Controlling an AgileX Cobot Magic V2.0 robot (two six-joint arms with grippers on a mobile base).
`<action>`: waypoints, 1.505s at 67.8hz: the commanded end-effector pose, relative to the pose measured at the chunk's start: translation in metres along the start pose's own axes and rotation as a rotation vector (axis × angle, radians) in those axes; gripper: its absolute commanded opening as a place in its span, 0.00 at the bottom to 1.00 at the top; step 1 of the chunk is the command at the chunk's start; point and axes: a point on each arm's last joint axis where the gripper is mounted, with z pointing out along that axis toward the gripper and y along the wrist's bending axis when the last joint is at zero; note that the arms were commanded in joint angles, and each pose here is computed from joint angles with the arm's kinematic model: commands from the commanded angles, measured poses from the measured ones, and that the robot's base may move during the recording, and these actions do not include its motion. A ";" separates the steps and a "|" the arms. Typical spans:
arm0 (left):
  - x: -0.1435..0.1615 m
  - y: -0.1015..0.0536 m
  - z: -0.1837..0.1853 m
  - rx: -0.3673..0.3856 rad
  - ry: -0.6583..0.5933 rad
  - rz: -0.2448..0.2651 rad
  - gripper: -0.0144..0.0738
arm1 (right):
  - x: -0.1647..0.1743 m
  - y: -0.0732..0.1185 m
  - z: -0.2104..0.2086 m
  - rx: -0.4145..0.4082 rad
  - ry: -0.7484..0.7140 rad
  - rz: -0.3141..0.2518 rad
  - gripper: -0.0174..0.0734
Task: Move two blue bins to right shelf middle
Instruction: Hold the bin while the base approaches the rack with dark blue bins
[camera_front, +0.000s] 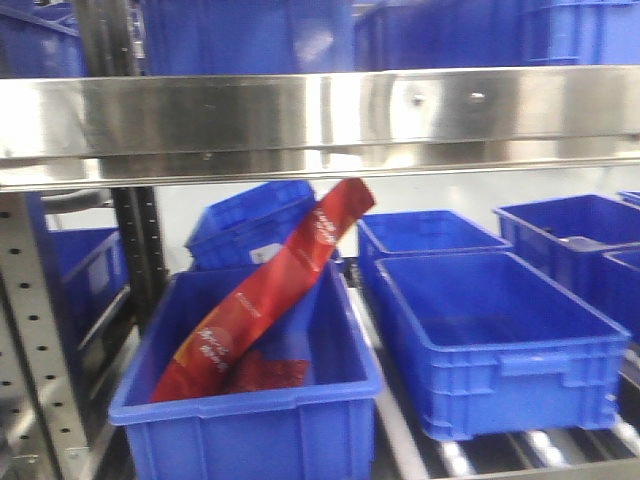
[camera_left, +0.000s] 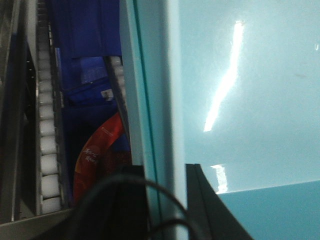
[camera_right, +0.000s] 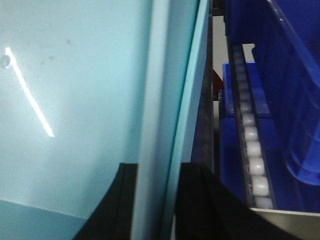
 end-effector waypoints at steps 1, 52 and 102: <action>-0.013 -0.002 -0.015 0.026 -0.127 -0.001 0.04 | -0.016 0.003 -0.018 -0.022 -0.135 -0.030 0.02; -0.013 -0.002 -0.015 0.026 -0.127 -0.001 0.04 | -0.016 0.003 -0.018 -0.022 -0.135 -0.030 0.02; -0.013 -0.002 -0.015 0.026 -0.127 -0.001 0.04 | -0.016 0.003 -0.018 -0.022 -0.135 -0.030 0.02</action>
